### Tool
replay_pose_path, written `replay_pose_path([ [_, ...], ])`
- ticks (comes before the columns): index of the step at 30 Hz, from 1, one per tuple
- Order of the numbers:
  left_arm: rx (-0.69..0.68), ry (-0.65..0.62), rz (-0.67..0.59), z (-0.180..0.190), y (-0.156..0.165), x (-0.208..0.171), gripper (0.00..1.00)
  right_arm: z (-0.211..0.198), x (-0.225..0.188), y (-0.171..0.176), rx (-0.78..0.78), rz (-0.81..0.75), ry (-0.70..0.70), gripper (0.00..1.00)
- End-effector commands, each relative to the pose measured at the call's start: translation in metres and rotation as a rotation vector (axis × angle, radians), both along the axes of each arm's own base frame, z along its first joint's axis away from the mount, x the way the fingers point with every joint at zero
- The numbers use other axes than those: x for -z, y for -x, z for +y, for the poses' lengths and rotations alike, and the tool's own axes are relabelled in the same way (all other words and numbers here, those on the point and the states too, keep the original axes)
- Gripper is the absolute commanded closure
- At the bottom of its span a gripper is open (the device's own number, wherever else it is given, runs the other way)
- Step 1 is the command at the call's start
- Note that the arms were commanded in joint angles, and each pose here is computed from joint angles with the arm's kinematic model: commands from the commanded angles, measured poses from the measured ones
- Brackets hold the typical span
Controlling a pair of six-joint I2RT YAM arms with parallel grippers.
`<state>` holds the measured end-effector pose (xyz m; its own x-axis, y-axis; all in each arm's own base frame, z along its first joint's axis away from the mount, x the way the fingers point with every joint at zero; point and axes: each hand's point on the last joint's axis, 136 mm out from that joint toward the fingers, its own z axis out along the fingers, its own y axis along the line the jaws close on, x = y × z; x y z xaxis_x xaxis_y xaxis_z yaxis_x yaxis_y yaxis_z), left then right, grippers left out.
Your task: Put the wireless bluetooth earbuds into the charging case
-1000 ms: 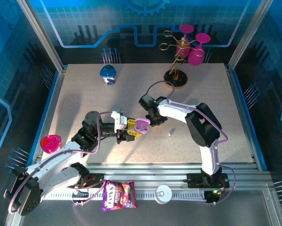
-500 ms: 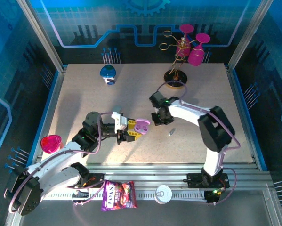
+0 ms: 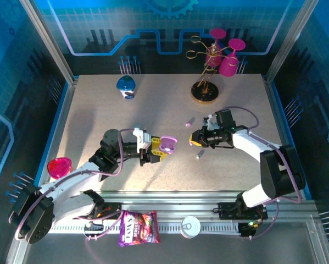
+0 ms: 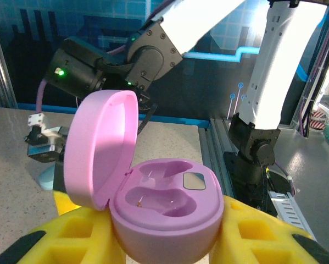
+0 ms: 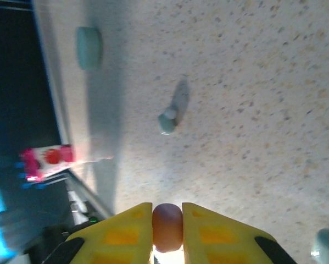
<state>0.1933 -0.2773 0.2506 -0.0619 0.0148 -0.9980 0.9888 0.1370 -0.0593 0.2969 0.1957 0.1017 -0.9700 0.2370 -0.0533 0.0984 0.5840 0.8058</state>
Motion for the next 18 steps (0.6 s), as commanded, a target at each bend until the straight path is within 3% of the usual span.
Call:
replay_pose_path([
  [1, 0.005, 0.028, -0.02, -0.002, 0.0, -0.006, 0.72, 0.01, -0.032, 0.007, -0.046, -0.008, -0.214, 0.84],
  [9, 0.0, 0.028, -0.009, -0.002, -0.001, -0.003, 0.72, 0.017, -0.043, 0.023, -0.118, 0.006, -0.425, 0.85],
  [18, -0.011, 0.025, -0.013, -0.002, -0.003, -0.001, 0.72, 0.021, -0.049, 0.027, -0.164, -0.062, -0.445, 0.85],
])
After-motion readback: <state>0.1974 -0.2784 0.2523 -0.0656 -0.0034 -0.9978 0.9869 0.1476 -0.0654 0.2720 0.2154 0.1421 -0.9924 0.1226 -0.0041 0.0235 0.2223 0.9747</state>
